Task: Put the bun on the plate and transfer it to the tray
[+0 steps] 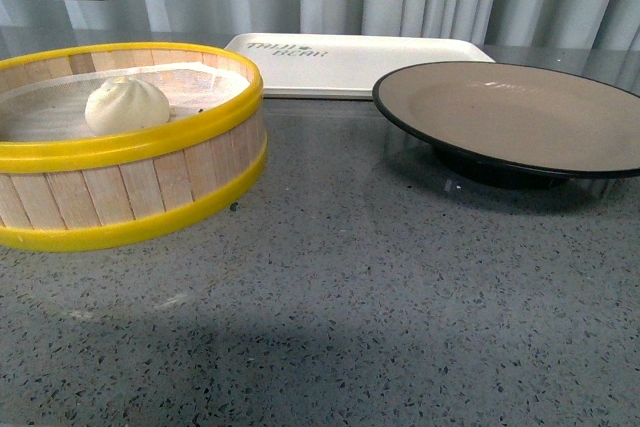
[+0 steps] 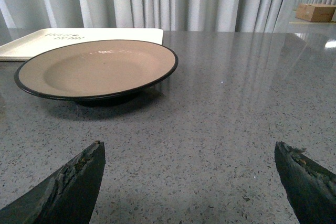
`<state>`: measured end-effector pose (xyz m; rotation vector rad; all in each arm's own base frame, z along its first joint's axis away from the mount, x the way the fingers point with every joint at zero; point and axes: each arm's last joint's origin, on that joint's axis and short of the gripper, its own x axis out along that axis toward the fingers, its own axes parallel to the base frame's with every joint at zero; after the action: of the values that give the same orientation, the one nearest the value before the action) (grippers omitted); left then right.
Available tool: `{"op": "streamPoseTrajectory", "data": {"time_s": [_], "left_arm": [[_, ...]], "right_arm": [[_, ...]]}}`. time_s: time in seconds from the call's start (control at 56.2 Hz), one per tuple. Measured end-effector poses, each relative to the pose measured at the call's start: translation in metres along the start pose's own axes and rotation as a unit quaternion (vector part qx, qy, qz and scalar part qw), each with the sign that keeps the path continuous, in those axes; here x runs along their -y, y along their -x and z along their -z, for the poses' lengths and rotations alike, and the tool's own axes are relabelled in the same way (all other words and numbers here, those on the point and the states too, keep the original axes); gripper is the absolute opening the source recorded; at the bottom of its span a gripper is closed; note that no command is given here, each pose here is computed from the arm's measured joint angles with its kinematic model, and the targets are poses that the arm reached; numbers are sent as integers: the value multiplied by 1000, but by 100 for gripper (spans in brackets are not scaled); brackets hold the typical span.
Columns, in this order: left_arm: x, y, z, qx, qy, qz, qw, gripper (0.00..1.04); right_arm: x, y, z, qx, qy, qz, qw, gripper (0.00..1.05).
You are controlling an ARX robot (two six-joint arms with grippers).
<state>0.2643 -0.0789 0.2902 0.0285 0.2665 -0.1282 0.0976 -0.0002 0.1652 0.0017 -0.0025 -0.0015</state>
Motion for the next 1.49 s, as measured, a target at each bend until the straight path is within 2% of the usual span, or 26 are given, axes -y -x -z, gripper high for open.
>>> {"op": "streamPoseTrajectory", "data": {"time_s": [0.178, 0.409, 0.676, 1.299, 1.494], "left_arm": [[14, -45, -2, -48, -39, -16, 998, 98], [13, -62, -1, -65, -62, -45, 995, 98], [-4, -66, 4, -97, -62, -62, 991, 98], [10, -74, 11, -133, -95, -40, 986, 98], [11, -74, 12, -136, -103, -40, 985, 72]], "right_arm": [[0, 0, 0, 0, 0, 0, 1000, 96], [0, 0, 0, 0, 0, 0, 1000, 96], [0, 0, 0, 0, 0, 0, 1000, 96], [0, 0, 0, 0, 0, 0, 1000, 96], [0, 0, 0, 0, 0, 0, 1000, 96]]}}
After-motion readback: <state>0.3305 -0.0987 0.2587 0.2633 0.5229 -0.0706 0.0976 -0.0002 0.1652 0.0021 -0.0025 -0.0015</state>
